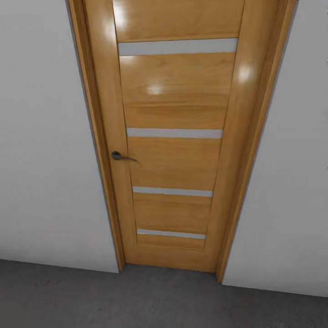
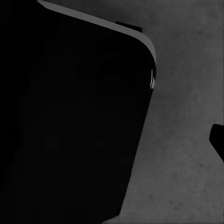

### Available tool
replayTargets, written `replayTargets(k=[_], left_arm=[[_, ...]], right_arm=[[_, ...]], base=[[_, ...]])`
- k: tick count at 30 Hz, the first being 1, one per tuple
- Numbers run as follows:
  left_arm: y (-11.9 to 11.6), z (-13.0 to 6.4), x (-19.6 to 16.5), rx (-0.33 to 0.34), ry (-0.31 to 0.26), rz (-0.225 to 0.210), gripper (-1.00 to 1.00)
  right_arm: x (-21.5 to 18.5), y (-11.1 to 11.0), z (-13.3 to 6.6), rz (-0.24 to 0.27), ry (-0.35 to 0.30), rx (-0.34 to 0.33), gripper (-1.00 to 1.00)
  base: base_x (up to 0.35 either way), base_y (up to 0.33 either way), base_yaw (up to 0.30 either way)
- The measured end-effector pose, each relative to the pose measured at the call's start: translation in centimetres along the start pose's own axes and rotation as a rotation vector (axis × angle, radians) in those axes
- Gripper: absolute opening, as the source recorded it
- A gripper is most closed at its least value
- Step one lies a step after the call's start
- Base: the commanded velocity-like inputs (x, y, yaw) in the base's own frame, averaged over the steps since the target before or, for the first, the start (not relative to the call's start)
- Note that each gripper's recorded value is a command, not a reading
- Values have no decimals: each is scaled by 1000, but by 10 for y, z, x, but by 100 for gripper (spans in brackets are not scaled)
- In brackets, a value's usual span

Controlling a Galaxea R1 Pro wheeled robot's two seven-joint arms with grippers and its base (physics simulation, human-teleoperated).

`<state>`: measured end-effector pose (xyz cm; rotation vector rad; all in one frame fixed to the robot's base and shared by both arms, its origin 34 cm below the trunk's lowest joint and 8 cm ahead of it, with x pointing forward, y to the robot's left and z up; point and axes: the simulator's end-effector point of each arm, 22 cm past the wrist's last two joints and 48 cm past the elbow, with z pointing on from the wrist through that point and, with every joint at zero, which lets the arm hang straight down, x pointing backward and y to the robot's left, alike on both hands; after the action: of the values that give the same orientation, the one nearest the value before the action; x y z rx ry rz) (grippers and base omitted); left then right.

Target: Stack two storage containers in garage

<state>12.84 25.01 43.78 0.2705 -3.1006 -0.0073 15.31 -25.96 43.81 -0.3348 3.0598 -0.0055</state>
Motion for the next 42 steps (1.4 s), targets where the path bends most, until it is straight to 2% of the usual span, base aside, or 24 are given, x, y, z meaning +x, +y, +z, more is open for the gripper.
replayTargets(k=[14,29,42], left_arm=[[0,0,0,-1,0,0,100],[0,0,0,0,0,0,100],[1,0,0,-1,0,-1,100]], right_arm=[[0,0,0,1,0,0,100],[1,0,0,-1,4,0,100],[1,-1,0,-2,3,1,100]], base=[[18,44,-227],[2,1,-12],[138,171,0]])
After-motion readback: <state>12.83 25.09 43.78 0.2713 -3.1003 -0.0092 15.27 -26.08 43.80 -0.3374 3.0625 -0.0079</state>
